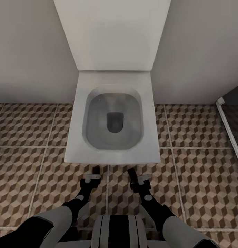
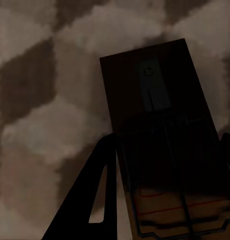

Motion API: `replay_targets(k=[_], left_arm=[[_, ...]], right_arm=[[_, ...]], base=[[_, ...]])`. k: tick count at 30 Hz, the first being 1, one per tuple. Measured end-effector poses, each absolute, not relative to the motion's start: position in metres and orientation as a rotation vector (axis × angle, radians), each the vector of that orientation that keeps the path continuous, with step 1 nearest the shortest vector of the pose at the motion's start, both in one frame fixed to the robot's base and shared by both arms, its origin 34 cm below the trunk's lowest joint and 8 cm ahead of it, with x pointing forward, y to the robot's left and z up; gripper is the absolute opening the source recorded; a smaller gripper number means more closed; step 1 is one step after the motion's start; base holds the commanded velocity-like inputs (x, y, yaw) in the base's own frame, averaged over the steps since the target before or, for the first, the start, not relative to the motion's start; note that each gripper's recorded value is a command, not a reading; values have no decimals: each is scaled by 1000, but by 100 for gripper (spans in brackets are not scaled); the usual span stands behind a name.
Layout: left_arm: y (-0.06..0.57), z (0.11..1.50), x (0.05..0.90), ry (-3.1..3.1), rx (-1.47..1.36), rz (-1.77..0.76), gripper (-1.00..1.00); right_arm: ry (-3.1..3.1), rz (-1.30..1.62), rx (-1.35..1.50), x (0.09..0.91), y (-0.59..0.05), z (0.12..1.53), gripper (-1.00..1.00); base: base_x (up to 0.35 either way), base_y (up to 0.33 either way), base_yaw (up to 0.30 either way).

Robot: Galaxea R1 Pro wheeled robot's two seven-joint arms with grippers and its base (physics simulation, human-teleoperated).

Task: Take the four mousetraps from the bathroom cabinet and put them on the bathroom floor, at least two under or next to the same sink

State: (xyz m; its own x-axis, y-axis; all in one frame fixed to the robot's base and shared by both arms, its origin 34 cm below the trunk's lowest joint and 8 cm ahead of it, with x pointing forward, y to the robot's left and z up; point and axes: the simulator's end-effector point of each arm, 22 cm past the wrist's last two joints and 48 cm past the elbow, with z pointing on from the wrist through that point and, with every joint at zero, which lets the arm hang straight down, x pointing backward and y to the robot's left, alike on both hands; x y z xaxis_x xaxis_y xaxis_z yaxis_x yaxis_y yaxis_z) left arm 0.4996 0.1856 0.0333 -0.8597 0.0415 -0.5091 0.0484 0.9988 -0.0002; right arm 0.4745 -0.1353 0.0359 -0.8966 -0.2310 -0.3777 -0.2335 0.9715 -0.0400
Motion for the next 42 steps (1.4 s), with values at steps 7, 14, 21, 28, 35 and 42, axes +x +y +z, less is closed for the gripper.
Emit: replay_targets(k=[7, 14, 21, 28, 35, 42], left_arm=[[186, 33, 500, 2607, 63, -17, -100], [186, 33, 500, 2607, 62, -17, -100], [186, 33, 500, 2607, 62, -17, -100], [186, 33, 500, 2607, 62, -17, -100], [186, 33, 500, 2607, 62, -17, -100], [186, 33, 500, 2607, 62, -18, -100]], right_arm=[[2731, 8, -335, 475, -136, 36, -100], [2731, 8, -334, 475, -136, 36, -100], [2731, 8, -334, 475, -136, 36, -100], [2731, 9, -333, 475, -135, 36, -100], [2731, 9, -333, 475, -135, 36, -100], [2731, 8, -334, 475, -136, 36, -100]], base=[[0, 0, 0], [0, 0, 0], [0, 0, 0], [57, 0, 0], [41, 0, 0], [3, 0, 0]])
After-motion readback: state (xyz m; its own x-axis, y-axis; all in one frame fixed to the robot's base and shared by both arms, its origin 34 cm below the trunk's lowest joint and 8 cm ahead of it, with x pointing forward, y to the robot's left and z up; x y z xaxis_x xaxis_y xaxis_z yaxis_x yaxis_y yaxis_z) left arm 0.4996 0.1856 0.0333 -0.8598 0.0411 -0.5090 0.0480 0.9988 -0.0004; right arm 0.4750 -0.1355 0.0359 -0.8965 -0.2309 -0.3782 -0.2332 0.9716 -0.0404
